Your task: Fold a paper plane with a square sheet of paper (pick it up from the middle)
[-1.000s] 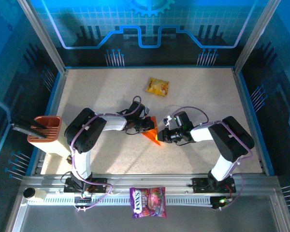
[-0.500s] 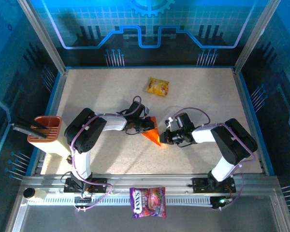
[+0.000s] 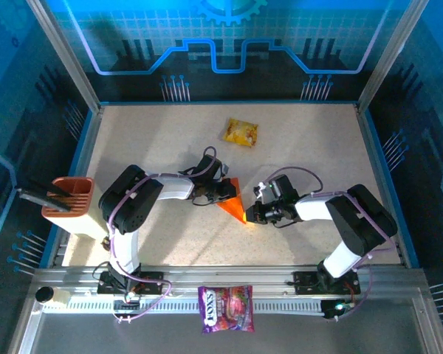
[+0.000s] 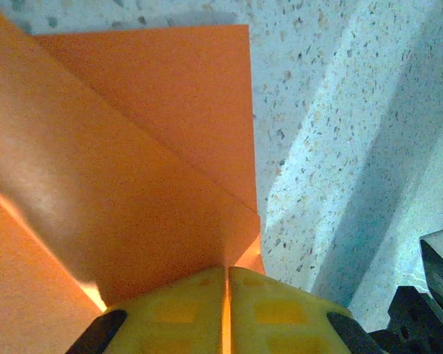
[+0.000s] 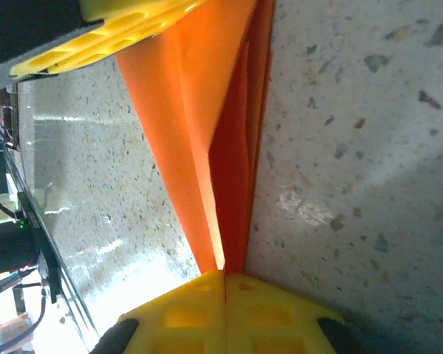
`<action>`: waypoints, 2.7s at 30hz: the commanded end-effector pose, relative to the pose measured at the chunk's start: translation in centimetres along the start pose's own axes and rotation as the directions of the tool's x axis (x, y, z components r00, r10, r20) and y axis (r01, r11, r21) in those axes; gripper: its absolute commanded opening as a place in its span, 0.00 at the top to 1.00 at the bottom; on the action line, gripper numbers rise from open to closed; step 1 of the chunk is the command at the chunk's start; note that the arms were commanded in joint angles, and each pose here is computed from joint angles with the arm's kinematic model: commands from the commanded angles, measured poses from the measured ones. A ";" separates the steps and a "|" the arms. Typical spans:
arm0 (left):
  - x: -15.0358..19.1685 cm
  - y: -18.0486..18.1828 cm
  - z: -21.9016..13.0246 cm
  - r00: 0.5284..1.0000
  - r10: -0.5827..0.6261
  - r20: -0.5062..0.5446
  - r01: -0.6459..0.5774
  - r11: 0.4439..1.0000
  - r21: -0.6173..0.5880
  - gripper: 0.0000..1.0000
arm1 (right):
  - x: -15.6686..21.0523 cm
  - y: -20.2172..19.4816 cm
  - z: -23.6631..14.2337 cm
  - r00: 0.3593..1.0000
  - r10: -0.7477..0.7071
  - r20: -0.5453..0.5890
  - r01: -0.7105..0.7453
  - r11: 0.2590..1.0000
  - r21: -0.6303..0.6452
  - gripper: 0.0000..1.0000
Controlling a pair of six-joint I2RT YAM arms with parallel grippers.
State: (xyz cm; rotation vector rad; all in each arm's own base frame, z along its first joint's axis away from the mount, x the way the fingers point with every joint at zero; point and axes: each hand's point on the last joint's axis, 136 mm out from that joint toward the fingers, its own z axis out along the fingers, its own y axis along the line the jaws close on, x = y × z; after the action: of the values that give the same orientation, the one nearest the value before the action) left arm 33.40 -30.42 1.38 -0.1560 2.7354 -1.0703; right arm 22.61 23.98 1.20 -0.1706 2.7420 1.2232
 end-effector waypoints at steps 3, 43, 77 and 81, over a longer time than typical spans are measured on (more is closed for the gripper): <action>2.4 5.1 1.2 0.997 -0.048 -0.067 0.037 0.987 -0.155 0.88 | 5.0 -2.5 0.9 0.981 0.102 -0.162 -0.089 0.992 0.085 0.97; 2.6 5.4 1.1 0.996 -0.051 -0.069 0.039 0.986 -0.162 0.89 | 2.3 0.6 -3.1 0.998 -0.010 -0.068 0.018 0.993 0.116 0.82; 2.8 5.7 1.3 0.996 -0.058 -0.073 0.046 0.986 -0.159 0.89 | 1.6 -0.1 3.0 0.988 0.033 -0.152 -0.017 0.994 0.109 1.00; 2.8 5.8 1.3 0.995 -0.065 -0.072 0.053 0.985 -0.162 0.89 | 2.7 -0.6 2.6 0.987 0.043 -0.155 -0.025 0.993 0.115 1.00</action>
State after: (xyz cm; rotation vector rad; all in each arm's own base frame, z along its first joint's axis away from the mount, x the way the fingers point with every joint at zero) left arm 33.26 -30.58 1.35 -0.1491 2.7385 -1.0861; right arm 23.77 27.35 1.14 -0.2935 2.7853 1.1455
